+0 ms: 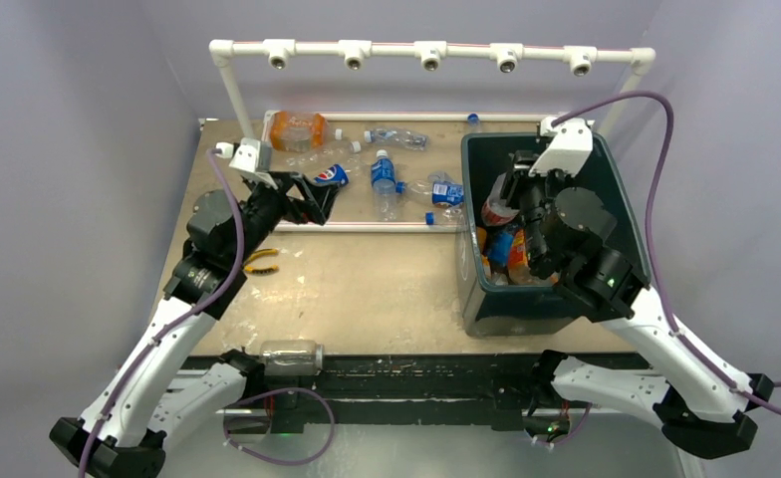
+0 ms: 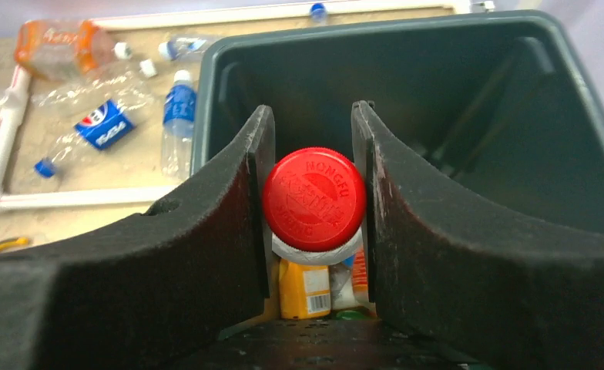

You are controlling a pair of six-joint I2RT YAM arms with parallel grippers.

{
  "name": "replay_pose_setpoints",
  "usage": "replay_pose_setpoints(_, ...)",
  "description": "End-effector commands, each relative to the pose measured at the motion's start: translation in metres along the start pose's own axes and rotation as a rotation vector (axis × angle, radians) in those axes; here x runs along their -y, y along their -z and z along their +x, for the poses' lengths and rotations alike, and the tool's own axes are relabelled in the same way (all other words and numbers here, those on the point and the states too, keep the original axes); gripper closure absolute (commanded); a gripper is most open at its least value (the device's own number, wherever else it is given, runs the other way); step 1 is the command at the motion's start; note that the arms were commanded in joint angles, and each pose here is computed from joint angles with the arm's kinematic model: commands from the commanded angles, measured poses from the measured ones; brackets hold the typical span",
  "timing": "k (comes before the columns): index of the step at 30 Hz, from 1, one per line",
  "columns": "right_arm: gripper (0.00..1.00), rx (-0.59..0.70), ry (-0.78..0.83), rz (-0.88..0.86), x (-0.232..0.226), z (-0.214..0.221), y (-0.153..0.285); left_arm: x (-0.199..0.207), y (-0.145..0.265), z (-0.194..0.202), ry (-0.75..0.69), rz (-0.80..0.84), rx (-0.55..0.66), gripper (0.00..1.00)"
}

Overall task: Put the plastic bottles in the bin
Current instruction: Place the plastic bottle in the trash bin.

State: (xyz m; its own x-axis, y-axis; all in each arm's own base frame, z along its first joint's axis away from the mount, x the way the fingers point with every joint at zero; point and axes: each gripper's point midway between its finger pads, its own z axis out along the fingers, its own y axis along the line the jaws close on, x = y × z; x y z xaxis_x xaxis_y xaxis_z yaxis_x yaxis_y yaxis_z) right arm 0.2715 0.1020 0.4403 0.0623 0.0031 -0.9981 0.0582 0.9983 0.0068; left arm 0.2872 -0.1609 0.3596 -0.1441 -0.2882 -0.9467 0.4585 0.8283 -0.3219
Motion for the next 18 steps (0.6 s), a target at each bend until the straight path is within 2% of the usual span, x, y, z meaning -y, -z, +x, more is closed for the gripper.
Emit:
replay_pose_setpoints(1,0.57,-0.021,-0.145,-0.155,-0.021,-0.005,0.011,0.010,0.002,-0.040,-0.035,0.014,0.086,0.02)
replay_pose_setpoints(3,0.31,-0.028,-0.178,-0.178,-0.025,-0.008,0.013,0.009,-0.002,-0.053,-0.070,-0.006,0.093,0.02)
replay_pose_setpoints(5,0.21,-0.026,-0.211,-0.198,-0.025,-0.012,0.017,0.008,-0.009,-0.065,-0.103,-0.027,0.085,0.02)
replay_pose_setpoints(11,0.10,0.024,-0.327,-0.201,-0.005,-0.030,0.033,0.005,-0.036,-0.110,-0.213,-0.144,0.051,0.01)
replay_pose_setpoints(15,0.05,0.068,-0.373,-0.243,0.002,-0.045,0.044,0.028,-0.055,-0.148,-0.318,-0.215,0.090,0.01)
replay_pose_setpoints(18,0.04,0.099,-0.386,-0.346,-0.008,-0.051,0.055,0.044,-0.075,-0.163,-0.405,-0.273,0.095,0.01)
